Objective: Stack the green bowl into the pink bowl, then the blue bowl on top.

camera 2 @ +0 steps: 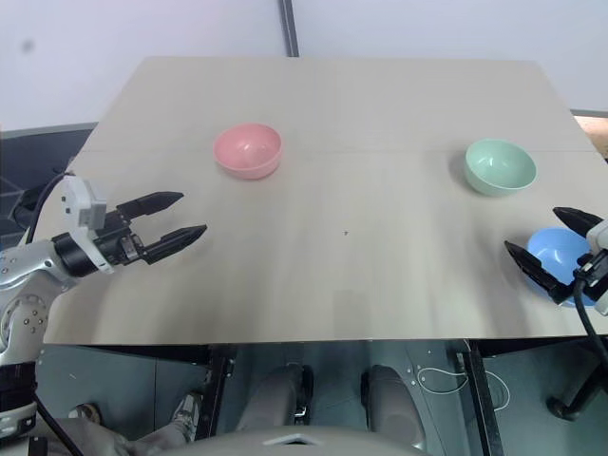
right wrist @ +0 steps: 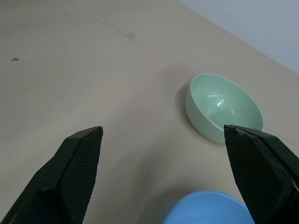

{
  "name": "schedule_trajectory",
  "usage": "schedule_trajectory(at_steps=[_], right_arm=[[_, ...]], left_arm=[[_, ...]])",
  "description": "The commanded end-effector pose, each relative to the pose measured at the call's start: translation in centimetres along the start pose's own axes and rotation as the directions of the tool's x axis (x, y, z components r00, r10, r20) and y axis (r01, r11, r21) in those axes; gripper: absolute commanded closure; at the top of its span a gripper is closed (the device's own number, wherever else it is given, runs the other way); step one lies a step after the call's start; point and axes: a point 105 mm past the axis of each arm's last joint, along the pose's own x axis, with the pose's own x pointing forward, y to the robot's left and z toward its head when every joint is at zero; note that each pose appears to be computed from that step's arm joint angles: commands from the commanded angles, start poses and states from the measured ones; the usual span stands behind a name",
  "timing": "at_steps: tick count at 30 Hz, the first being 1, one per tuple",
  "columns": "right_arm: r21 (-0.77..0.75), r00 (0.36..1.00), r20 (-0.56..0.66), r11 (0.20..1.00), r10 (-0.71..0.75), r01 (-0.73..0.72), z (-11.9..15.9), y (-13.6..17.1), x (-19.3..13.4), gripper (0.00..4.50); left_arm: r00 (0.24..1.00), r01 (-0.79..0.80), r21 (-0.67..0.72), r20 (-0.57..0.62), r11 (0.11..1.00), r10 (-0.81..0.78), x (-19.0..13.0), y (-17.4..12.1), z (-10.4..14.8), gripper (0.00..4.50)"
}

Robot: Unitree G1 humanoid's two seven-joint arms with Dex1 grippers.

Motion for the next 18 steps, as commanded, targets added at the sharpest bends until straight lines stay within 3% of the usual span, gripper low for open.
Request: schedule_trajectory(at_steps=[1, 6, 10, 15, 18], right_arm=[[-0.027, 1.0, 0.027, 1.0, 0.005, -0.004, 1.3, 0.0, -0.1, 0.0], [-0.001, 0.997, 0.059, 0.999, 0.045, -0.045, 1.7, 1.0, 0.8, 0.0], [0.0, 0.995, 0.083, 0.998, 0.06, -0.06, 2.1, 1.4, 1.5, 0.0], [0.01, 0.975, 0.171, 0.989, 0.142, -0.146, 3.5, 3.3, 3.5, 0.0], [-0.011, 0.946, 0.221, 0.97, 0.239, -0.243, 4.4, 5.7, 5.7, 0.0]], left_arm=[[1.0, 0.022, 0.039, 0.02, 0.999, -0.023, 0.5, 0.0, 1.3, 0.04], [0.999, 0.034, 0.051, 0.034, 0.998, -0.036, 1.4, 0.2, 1.9, 0.04], [1.0, 0.007, 0.136, -0.005, 0.991, -0.007, 2.4, 0.6, 2.3, 0.04], [0.974, -0.156, 0.362, -0.097, 0.919, 0.203, 4.4, 3.5, 3.9, 0.04], [0.942, -0.085, 0.603, -0.212, 0.793, 0.262, 7.2, 5.4, 4.8, 0.04]])
